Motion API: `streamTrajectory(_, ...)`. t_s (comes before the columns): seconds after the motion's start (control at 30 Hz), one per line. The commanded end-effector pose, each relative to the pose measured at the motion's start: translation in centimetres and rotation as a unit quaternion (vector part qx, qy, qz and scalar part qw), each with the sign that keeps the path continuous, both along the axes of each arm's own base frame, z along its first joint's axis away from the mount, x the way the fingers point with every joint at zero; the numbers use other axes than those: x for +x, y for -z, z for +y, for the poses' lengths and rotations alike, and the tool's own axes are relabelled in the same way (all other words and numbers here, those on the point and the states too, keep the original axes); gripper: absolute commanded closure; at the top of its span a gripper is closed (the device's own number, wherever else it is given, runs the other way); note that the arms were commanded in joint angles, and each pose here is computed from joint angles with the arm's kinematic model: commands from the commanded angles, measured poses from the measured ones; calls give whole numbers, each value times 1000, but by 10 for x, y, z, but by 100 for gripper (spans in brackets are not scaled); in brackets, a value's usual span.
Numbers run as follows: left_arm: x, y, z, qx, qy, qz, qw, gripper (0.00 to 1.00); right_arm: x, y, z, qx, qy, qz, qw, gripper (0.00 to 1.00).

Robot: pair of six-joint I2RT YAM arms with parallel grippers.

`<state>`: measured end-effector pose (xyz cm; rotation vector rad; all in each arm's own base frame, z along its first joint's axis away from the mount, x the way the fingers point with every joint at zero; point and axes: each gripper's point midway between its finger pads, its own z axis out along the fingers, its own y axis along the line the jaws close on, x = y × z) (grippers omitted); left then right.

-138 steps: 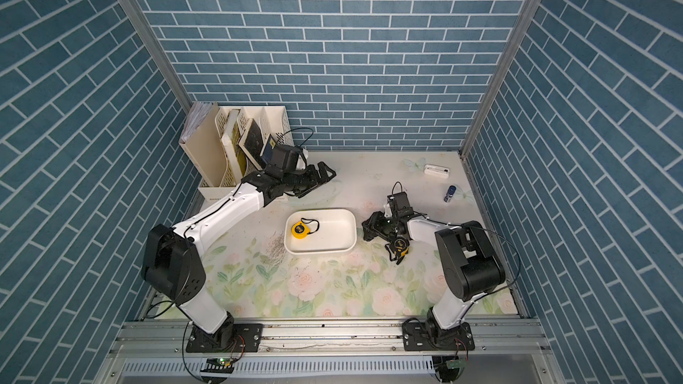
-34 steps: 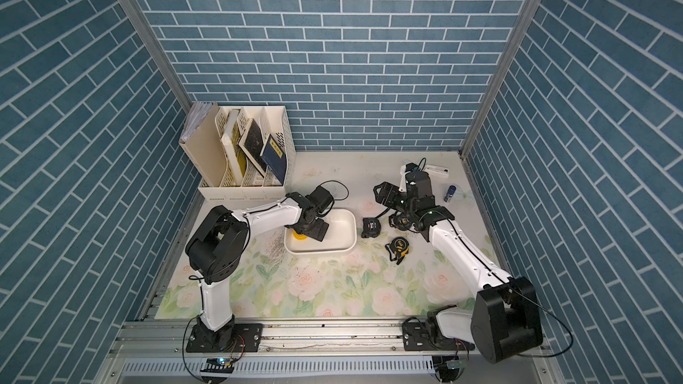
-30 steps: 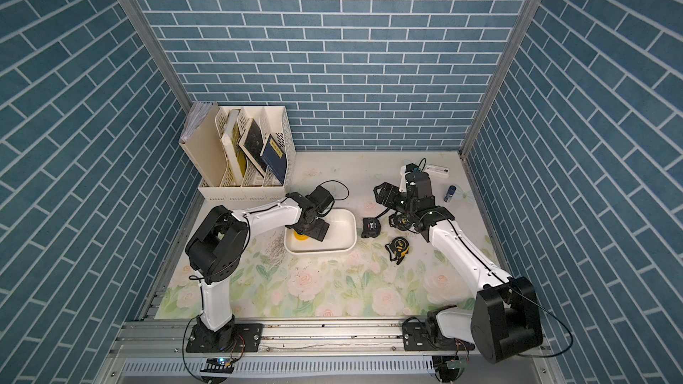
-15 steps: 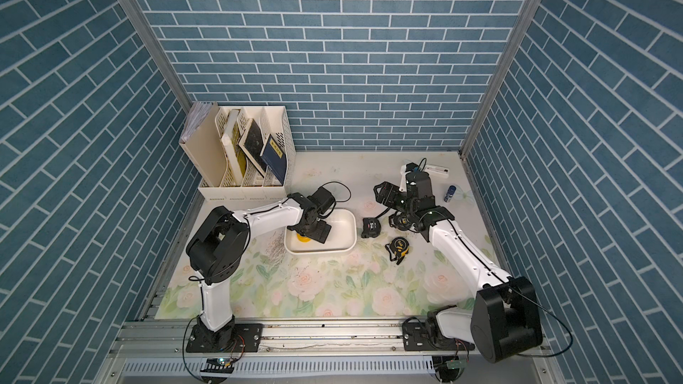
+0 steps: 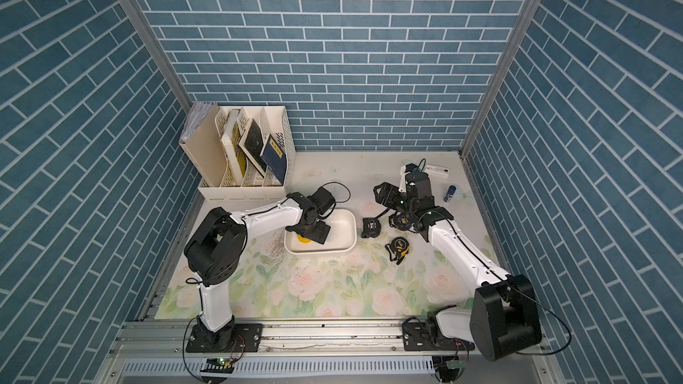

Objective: Take the tape measure out of the storage box
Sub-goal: Pick up the tape measure from the storage box.

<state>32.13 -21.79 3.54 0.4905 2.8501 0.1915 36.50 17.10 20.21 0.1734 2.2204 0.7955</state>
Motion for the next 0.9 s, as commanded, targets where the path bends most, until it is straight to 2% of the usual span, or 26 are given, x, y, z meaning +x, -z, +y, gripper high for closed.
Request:
streamTrajectory(0.0, -6, 9, 1, 7, 10, 13, 1000, 3, 2, 1, -2, -2, 4, -4, 1000, 20)
streamTrajectory(0.2, -9, 17, 2, 11, 15, 21, 1000, 16, 1, 2, -5, -6, 8, -2, 1000, 20)
streamTrajectory(0.4, -11, 15, 1, 4, 13, 24, 1000, 24, 2, 3, -5, -5, 9, -2, 1000, 20)
streamTrajectory(0.53, -13, 19, 1, 4, 13, 28, 1000, 38, 2, 3, -5, -5, 9, -2, 1000, 20)
streamTrajectory(0.7, -10, 20, -1, 2, 11, 26, 1000, 47, 2, 2, -6, -5, 11, -3, 1000, 20)
streamTrajectory(0.87, 0, 8, -7, -3, 10, 8, 1000, 66, 1, 3, -7, -6, 12, -3, 1000, 20)
